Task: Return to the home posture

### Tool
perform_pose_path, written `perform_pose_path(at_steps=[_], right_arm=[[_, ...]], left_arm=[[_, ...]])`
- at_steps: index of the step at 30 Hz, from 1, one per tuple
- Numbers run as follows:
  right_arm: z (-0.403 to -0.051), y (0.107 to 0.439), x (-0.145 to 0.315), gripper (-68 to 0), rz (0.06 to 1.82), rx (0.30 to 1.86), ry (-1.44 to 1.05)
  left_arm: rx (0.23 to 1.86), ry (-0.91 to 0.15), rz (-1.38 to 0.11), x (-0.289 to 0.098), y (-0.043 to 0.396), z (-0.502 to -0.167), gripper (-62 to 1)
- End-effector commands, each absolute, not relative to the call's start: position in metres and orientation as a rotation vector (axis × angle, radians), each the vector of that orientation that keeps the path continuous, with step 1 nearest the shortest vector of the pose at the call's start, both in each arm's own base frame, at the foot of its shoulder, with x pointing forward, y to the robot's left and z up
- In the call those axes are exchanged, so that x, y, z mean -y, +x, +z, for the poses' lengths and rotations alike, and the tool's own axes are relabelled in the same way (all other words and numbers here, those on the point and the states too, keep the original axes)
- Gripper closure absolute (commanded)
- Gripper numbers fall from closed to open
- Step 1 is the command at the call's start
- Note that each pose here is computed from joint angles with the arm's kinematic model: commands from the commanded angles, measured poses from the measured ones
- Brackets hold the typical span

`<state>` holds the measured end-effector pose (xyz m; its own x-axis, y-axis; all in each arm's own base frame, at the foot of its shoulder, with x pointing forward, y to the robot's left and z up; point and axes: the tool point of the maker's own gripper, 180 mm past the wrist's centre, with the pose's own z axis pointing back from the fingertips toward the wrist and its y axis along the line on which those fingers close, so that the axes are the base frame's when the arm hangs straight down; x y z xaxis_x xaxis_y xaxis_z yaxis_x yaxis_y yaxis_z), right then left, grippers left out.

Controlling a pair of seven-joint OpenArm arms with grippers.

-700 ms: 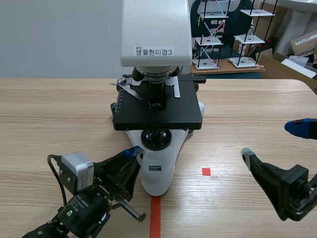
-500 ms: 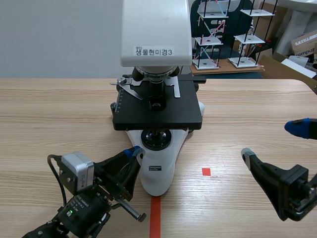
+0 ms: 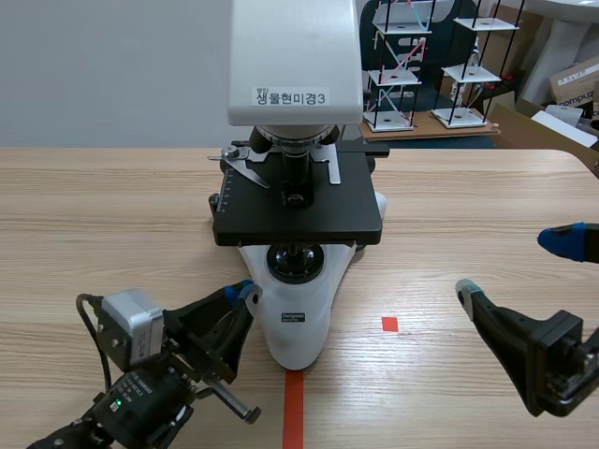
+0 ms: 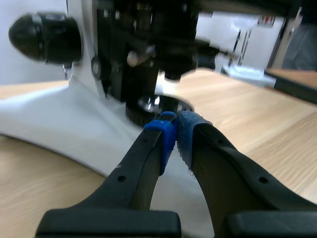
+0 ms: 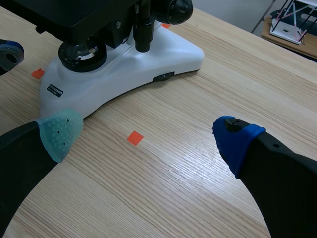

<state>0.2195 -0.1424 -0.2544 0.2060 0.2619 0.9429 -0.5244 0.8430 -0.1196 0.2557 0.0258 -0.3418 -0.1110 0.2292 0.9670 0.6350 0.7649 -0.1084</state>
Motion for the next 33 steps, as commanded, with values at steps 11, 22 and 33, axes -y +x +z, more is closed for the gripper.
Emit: perform_pose_path(at_steps=[11,22,33], right_arm=[[-0.247,0.223,0.141,-57.8,0.555,1.279,0.254],[-0.247,0.223,0.141,-57.8,0.555,1.279,0.254],[-0.247,0.223,0.141,-57.8,0.555,1.279,0.254]], left_arm=[[1.503,-0.507,-0.474,-0.091,0.250,-0.340,-4.4],[1.416,-0.435,-0.599,-0.132,0.227,-0.276,-4.4],[1.344,-0.374,-0.660,-0.134,0.192,-0.237,-40.3]])
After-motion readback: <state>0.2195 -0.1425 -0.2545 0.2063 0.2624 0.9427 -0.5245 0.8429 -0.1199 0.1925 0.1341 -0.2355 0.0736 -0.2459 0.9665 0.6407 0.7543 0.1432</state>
